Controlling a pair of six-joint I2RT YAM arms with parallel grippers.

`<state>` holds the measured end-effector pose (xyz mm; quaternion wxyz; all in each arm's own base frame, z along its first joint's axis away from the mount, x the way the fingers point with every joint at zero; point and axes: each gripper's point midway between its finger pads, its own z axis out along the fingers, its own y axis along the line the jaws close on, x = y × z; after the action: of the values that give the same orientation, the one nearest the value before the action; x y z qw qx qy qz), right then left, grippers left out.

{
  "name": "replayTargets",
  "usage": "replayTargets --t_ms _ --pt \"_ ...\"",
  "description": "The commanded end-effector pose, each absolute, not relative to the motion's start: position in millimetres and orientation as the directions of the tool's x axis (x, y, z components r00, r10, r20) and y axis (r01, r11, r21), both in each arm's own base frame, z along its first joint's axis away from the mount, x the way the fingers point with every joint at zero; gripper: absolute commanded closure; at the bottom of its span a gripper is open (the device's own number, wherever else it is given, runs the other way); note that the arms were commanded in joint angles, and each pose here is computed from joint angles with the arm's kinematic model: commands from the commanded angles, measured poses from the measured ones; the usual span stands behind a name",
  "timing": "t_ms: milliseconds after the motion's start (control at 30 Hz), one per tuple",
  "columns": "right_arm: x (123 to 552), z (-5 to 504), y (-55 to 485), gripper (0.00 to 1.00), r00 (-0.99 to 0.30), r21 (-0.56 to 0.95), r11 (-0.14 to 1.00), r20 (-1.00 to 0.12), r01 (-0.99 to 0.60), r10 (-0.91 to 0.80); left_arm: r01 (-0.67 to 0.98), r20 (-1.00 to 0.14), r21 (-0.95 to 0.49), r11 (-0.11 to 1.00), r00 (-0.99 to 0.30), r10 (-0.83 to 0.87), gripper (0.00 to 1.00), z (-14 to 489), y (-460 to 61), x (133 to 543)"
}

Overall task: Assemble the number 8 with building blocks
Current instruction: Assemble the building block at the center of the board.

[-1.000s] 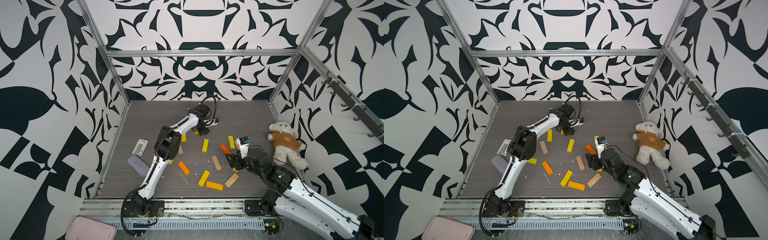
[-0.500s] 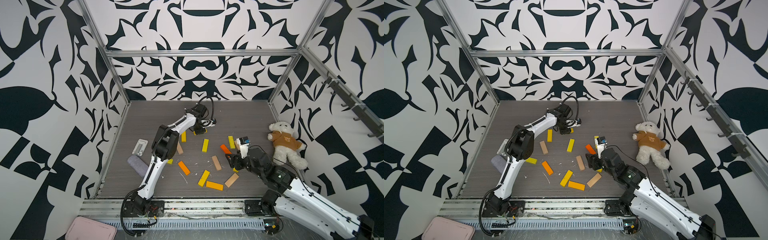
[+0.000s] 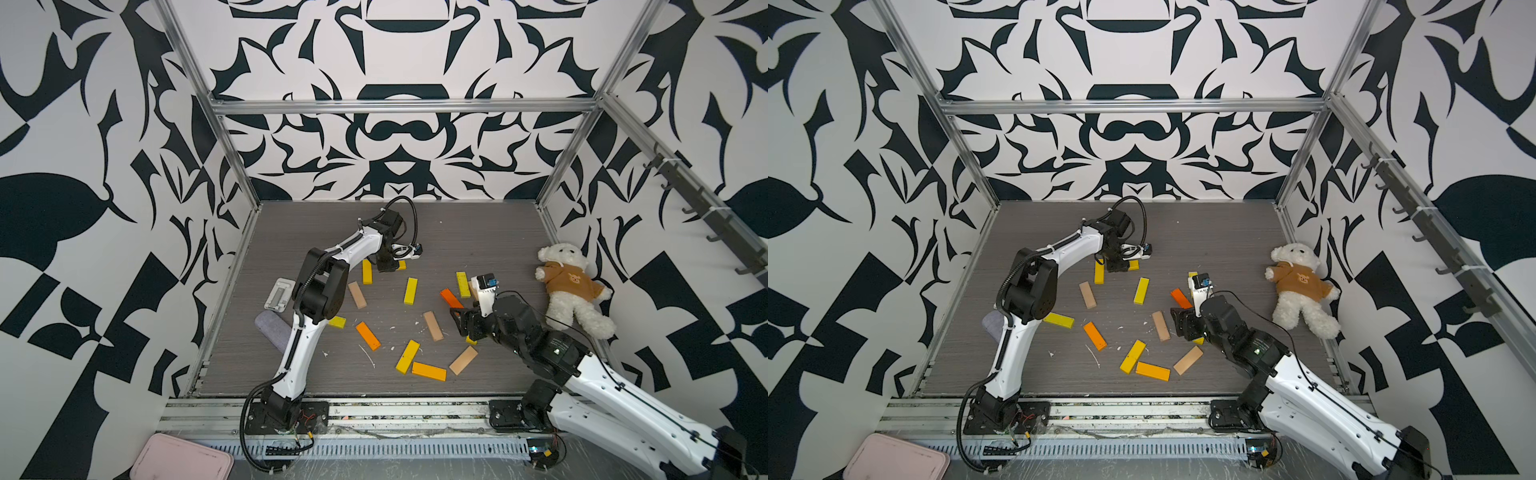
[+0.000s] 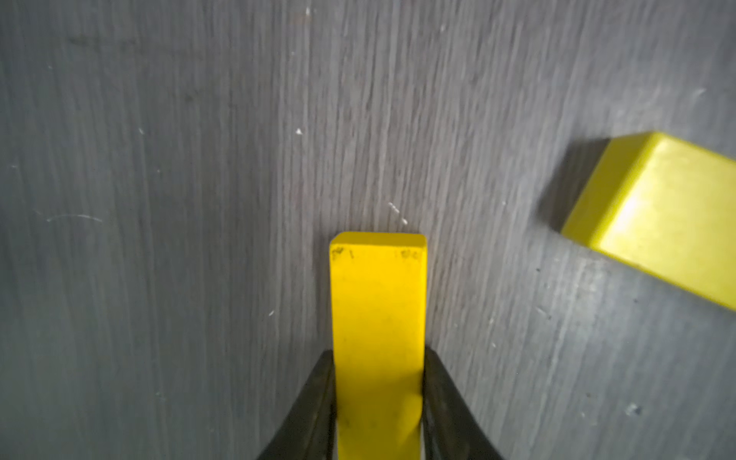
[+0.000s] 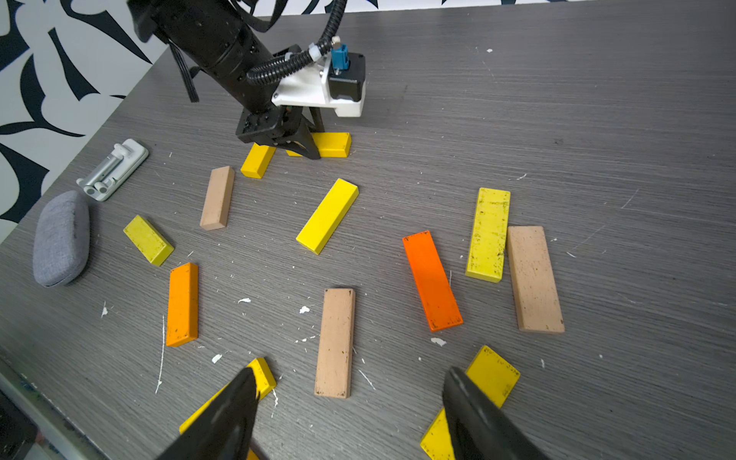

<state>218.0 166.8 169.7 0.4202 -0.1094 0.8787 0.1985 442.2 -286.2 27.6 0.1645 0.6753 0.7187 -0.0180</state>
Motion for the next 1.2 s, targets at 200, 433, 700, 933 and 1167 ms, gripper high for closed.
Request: replayTargets --t_ms 200,433,700,933,1167 --pt "222 191 173 0.24 -0.593 0.285 0.884 -0.805 -0.37 0.011 0.982 -0.217 0.18 0.051 -0.011 0.976 0.68 24 -267 439" --pt "222 189 171 0.24 -0.594 0.284 0.887 -0.804 -0.364 0.013 0.985 -0.199 0.166 0.048 -0.014 0.98 0.69 20 -260 436" --pt "223 188 173 0.24 -0.598 0.287 0.886 -0.802 -0.365 0.014 0.984 -0.193 0.171 0.046 -0.012 0.981 0.68 23 -253 436" --pt "222 188 173 0.24 -0.598 0.291 0.885 -0.801 -0.363 0.018 0.984 -0.192 0.174 0.051 -0.017 0.981 0.68 24 -246 437" --pt "223 189 174 0.24 -0.598 0.292 0.884 -0.801 -0.366 0.017 0.982 -0.186 0.184 0.052 -0.017 0.982 0.67 24 -242 439"
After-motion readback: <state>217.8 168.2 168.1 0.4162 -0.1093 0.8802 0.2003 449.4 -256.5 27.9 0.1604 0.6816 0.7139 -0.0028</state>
